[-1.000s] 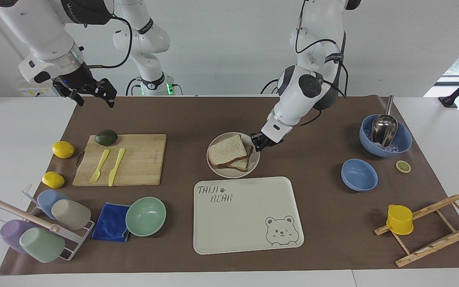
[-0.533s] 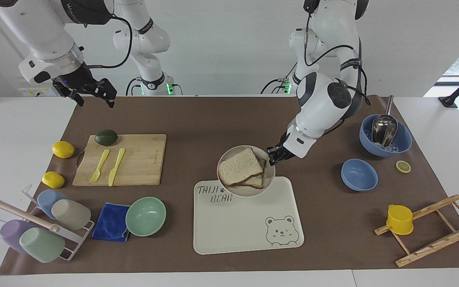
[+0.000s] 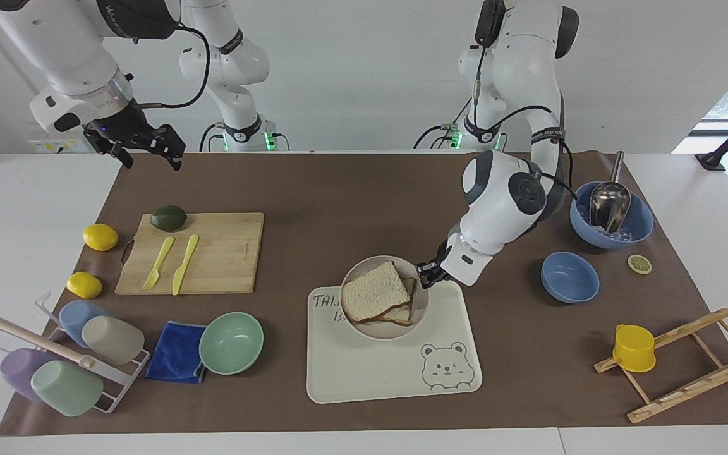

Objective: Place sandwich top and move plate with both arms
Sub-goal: 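Slide the plate with the left gripper onto the cream tray, then open the left gripper and release the plate on the tray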

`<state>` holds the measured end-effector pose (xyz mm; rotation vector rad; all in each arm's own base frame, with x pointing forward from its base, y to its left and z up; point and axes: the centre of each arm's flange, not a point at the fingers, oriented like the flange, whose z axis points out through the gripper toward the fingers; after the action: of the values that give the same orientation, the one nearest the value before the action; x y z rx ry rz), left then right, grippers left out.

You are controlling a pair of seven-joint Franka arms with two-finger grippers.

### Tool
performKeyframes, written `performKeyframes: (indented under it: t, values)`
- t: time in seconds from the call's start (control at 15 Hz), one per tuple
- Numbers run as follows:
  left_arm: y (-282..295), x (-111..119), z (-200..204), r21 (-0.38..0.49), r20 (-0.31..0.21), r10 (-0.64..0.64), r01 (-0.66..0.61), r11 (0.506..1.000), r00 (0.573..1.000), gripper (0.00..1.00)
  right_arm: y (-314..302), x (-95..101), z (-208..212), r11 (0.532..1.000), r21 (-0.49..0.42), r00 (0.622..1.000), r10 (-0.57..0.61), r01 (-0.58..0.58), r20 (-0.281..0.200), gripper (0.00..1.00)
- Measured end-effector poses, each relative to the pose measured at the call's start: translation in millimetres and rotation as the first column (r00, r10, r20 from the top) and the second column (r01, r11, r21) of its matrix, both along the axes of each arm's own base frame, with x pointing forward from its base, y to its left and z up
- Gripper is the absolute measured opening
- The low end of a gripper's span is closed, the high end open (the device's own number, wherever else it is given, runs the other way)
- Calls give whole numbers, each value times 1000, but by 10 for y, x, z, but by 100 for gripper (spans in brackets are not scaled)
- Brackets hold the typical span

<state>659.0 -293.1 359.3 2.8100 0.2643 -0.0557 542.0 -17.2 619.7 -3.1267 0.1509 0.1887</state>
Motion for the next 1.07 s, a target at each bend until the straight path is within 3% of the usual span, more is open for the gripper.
performKeyframes:
  t: [1.07]
  values:
    - [124, -12, -413, 10, 44, 51, -52, 999, 998, 3, 0, 0, 0, 1000, 0, 1000, 0, 0, 0, 100]
